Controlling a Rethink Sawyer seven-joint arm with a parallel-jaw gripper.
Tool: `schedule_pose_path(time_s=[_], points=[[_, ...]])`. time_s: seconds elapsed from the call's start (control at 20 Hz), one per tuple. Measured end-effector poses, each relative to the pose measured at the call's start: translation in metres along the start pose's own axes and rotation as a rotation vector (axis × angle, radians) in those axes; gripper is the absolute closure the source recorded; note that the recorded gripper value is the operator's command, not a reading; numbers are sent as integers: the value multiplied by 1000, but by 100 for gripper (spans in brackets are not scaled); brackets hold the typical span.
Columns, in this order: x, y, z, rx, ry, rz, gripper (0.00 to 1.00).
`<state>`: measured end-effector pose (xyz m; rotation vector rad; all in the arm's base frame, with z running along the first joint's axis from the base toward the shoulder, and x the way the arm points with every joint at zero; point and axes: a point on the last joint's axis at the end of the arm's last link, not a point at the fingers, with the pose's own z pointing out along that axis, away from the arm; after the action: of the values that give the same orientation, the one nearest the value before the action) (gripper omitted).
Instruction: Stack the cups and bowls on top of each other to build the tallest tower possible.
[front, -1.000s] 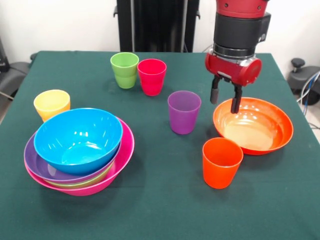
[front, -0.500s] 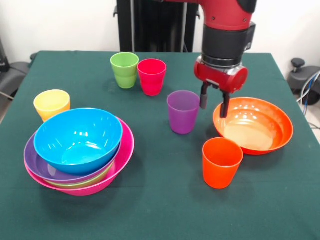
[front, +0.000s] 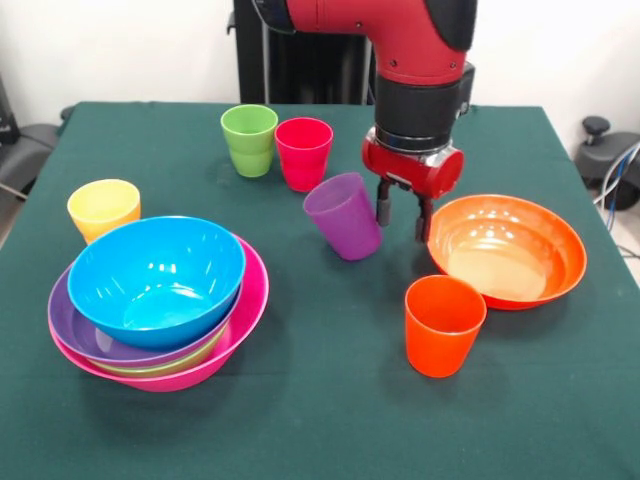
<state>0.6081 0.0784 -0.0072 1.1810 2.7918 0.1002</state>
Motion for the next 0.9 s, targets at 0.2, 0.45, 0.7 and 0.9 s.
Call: schedule_pose_path(time_s=[0.2,0.45,0.7,0.9], points=[[7,2,5,-3,11,-24,0],[12,7,6,-13,16,-37,0],[12,18,0,-35,14,-42,0],[11,32,-11,-68,9,-49,0]])
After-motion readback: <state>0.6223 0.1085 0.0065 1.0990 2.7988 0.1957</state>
